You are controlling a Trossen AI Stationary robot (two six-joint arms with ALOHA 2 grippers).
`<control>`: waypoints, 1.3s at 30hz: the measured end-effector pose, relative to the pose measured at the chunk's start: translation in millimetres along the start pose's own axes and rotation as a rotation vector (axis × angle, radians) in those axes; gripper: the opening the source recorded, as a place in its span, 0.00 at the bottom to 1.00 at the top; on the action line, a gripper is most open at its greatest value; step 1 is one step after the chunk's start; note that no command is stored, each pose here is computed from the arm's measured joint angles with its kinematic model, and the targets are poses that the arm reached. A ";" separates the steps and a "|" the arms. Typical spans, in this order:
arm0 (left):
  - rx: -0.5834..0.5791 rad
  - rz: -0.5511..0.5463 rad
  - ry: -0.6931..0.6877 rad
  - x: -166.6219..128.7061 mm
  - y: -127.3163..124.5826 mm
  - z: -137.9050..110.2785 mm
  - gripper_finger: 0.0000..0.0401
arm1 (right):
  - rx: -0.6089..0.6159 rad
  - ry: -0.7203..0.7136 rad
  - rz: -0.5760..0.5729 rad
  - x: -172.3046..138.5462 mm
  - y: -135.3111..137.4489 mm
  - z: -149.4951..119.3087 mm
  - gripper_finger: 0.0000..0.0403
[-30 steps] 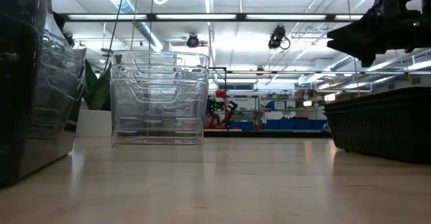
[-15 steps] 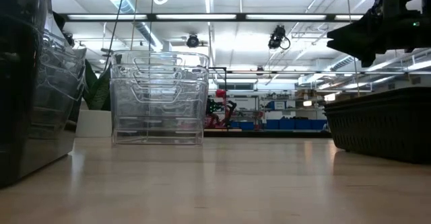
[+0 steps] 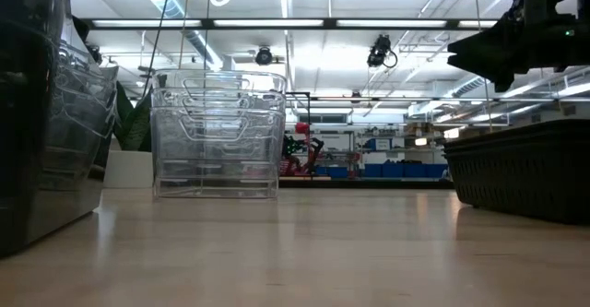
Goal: Stack baskets by color
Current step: Return to Home Position
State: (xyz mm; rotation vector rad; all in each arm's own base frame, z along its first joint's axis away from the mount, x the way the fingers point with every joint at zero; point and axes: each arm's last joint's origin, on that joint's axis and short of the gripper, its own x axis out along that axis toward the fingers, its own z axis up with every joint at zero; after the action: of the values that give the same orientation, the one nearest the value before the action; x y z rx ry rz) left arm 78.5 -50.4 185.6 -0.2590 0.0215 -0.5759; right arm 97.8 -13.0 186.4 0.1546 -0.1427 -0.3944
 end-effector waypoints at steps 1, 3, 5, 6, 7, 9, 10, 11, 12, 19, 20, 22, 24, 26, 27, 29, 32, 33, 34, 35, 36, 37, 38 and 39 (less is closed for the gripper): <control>0.000 0.000 0.000 0.0 0.0 0.0 0.08 | 0.000 0.000 0.000 0.0 0.0 0.0 0.41; 0.000 0.000 0.000 0.0 0.0 0.0 0.08 | 0.000 0.000 0.000 0.0 0.0 0.0 0.41; 0.000 0.000 0.000 0.0 0.0 0.0 0.08 | 0.000 0.000 0.000 0.0 0.0 0.0 0.41; 0.000 0.000 0.000 0.0 0.0 0.0 0.08 | 0.000 0.000 0.000 0.0 0.0 0.0 0.41; 0.000 0.000 0.000 0.0 0.0 0.0 0.09 | 0.000 0.000 0.000 0.0 0.0 0.0 0.41; 0.000 0.000 0.000 0.0 0.0 0.0 0.09 | 0.000 0.000 0.000 0.0 0.0 0.0 0.41; 0.000 0.000 0.000 0.0 0.0 0.0 0.10 | 0.000 0.000 0.000 0.0 0.0 0.0 0.41; 0.000 0.000 0.000 0.0 0.0 0.0 0.10 | 0.000 0.000 0.000 0.0 0.0 0.0 0.41; 0.000 0.000 0.000 0.0 0.0 0.0 0.10 | 0.000 0.000 0.000 0.0 0.0 0.0 0.41; 0.000 0.000 0.000 0.0 0.0 0.0 0.08 | 0.000 0.000 0.000 0.0 0.0 0.0 0.41; 0.000 0.000 0.000 0.0 0.0 0.0 0.07 | 0.000 0.000 0.000 0.0 0.0 0.0 0.41; 0.000 0.000 0.000 0.0 0.0 0.0 0.08 | 0.000 0.000 0.000 0.0 0.0 0.0 0.41; 0.000 0.000 0.000 0.0 0.0 0.0 0.08 | 0.000 0.000 0.000 0.0 0.0 0.0 0.41; 0.000 0.000 0.000 0.0 0.0 0.0 0.09 | 0.000 0.000 0.000 0.0 0.0 0.0 0.41; 0.000 0.000 0.000 0.0 0.0 0.0 0.09 | 0.000 0.000 0.000 0.0 0.0 0.0 0.41; 0.000 0.000 0.000 0.0 0.0 0.0 0.10 | 0.000 0.000 0.000 0.0 0.0 0.0 0.41; 0.000 0.000 0.000 0.0 0.0 0.0 0.09 | 0.000 0.000 0.000 0.0 0.0 0.0 0.41; 0.000 0.000 0.000 0.0 0.0 0.0 0.09 | 0.000 0.000 0.000 0.0 0.0 0.0 0.41; 0.000 0.000 0.000 0.0 0.0 0.0 0.08 | 0.000 0.000 0.000 0.0 0.0 0.0 0.41; 0.000 0.000 0.000 0.0 0.0 0.0 0.08 | 0.000 0.000 0.000 0.0 0.0 0.0 0.41; 0.000 0.000 0.000 0.0 0.0 0.0 0.08 | 0.000 0.000 0.000 0.0 0.0 0.0 0.41; 0.000 0.000 0.000 0.0 0.0 0.0 0.08 | 0.000 0.000 0.000 0.0 0.0 0.0 0.41; 0.000 0.000 0.000 0.0 0.0 0.0 0.07 | 0.000 0.000 0.000 0.0 0.0 0.0 0.41; 0.000 0.000 0.000 0.0 0.0 0.0 0.07 | 0.000 0.000 0.001 0.0 0.0 0.0 0.41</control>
State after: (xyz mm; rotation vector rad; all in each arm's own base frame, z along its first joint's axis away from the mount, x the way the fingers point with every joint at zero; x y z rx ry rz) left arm 78.5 -50.4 185.6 -0.2591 0.0215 -0.5756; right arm 97.8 -13.0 186.4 0.1548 -0.1427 -0.3936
